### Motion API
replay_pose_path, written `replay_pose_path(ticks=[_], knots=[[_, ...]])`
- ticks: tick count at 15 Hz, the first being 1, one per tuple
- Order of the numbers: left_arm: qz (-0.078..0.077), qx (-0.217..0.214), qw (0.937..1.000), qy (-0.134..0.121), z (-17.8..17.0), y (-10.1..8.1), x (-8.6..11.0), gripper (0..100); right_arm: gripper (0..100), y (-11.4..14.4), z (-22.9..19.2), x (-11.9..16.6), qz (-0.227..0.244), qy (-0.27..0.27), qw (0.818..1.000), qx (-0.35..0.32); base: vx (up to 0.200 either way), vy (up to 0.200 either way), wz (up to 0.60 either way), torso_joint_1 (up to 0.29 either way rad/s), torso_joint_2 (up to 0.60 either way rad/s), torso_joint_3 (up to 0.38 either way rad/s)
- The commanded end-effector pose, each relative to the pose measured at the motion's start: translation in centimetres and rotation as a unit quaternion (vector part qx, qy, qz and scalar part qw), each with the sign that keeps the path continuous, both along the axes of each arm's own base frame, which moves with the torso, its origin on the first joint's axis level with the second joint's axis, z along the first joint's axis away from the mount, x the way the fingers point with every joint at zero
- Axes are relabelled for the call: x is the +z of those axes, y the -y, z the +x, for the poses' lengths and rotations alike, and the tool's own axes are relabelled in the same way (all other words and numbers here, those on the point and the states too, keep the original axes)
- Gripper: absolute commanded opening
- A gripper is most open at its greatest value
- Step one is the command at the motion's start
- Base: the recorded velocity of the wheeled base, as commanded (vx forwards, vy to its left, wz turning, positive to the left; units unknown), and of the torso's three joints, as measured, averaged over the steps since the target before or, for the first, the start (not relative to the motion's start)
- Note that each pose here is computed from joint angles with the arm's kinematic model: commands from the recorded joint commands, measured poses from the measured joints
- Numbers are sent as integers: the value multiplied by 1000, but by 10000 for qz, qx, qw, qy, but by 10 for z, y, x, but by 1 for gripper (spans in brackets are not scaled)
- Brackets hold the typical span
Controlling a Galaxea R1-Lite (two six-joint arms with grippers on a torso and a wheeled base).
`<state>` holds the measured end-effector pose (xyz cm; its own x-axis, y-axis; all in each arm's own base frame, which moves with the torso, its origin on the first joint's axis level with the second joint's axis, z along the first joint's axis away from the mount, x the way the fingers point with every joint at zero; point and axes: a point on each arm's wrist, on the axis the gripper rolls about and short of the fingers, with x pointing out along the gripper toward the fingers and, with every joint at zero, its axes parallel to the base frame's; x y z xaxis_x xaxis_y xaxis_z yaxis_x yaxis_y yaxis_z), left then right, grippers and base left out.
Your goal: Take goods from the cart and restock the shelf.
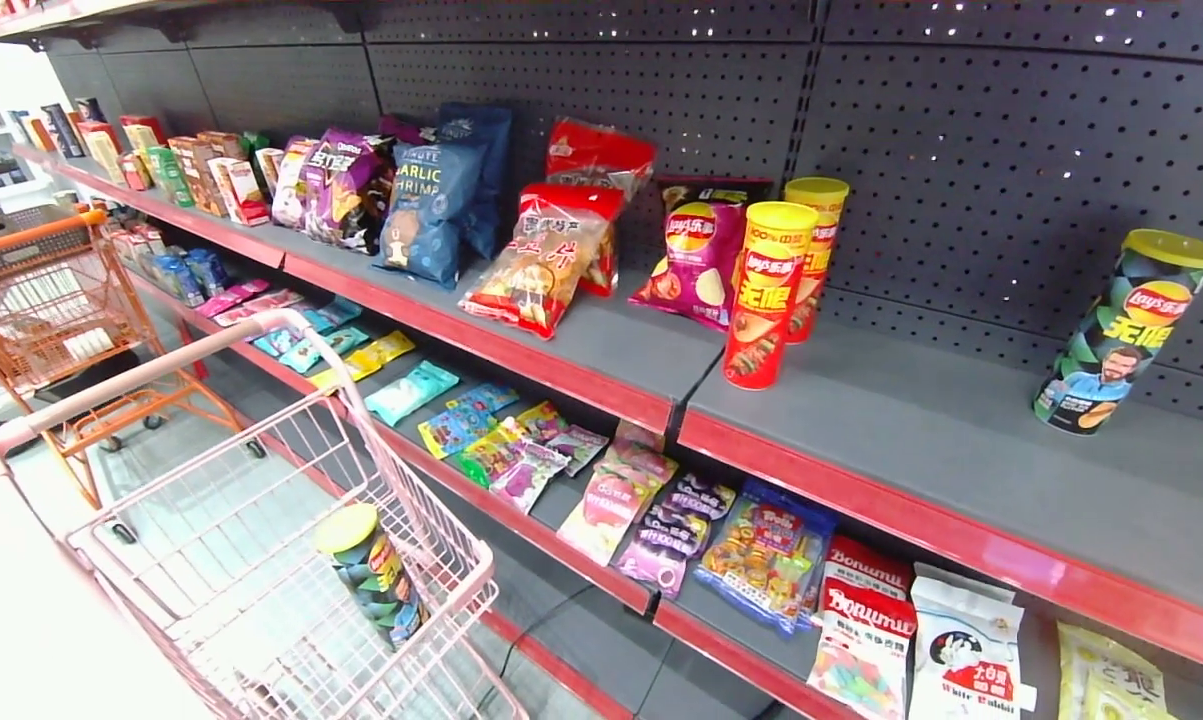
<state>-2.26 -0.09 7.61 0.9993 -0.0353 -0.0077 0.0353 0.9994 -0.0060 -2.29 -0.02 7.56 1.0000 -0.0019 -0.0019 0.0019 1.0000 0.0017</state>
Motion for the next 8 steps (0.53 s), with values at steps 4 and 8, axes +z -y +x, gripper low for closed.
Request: replay_pose_path(ticks=[4, 8], knots=[[21, 0, 10000, -7, 0, 0, 0, 100, 100, 0, 0, 0, -1, 2, 10000, 2, 0, 0, 0, -150, 356, 206], [13, 0, 10000, -15, 0, 0, 0, 100, 100, 0, 0, 0, -1, 2, 10000, 2, 0, 0, 0, -149, 372, 220]])
